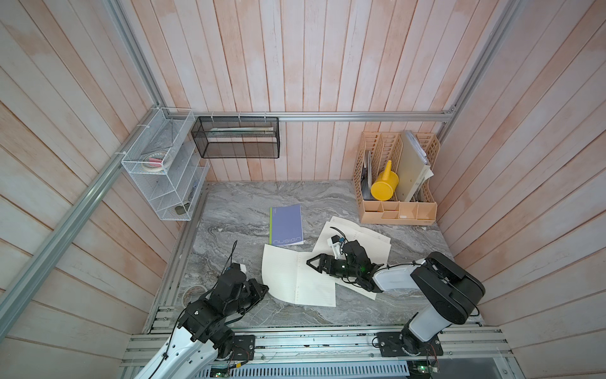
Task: Close the notebook
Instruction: Close the notebook at the center of the board.
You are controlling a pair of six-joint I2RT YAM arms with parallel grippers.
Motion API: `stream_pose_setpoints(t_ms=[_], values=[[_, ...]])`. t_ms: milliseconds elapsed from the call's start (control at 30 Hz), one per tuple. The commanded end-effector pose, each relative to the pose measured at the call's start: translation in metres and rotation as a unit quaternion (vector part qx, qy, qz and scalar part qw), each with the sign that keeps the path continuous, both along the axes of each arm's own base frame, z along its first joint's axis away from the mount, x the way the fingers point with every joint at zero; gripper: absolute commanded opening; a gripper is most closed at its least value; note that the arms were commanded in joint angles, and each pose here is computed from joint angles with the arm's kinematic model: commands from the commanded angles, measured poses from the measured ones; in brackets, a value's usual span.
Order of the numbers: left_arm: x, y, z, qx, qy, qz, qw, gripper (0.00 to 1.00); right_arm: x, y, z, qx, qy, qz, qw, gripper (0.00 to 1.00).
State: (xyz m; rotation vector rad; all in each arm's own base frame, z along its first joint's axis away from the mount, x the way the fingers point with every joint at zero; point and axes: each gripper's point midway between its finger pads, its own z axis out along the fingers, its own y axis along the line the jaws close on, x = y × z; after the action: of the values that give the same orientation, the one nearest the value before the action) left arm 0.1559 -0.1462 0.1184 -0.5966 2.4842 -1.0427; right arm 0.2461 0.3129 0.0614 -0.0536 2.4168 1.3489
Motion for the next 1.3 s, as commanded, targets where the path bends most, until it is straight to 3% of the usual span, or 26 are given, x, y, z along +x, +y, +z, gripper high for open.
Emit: stream_pose_setpoints(t_ms=[0, 367, 733, 1267], values=[[0.008, -0.021, 0.015, -0.04, -0.044, -0.044, 0.997, 0.25, -0.011, -0.005, -0.021, -0.025, 0.036, 0.001, 0.999, 0.98], [0.014, -0.031, 0.025, -0.048, -0.062, -0.067, 0.995, 0.39, -0.013, -0.006, -0.018, -0.025, 0.032, 0.0, 0.999, 0.98], [0.025, -0.053, 0.039, -0.083, -0.091, -0.098, 0.987, 0.41, -0.012, -0.009, -0.007, -0.024, 0.017, -0.007, 1.0, 0.98], [0.04, -0.08, 0.046, -0.106, -0.106, -0.134, 0.98, 0.42, 0.004, -0.026, 0.047, -0.048, -0.045, -0.036, 0.997, 0.98]])
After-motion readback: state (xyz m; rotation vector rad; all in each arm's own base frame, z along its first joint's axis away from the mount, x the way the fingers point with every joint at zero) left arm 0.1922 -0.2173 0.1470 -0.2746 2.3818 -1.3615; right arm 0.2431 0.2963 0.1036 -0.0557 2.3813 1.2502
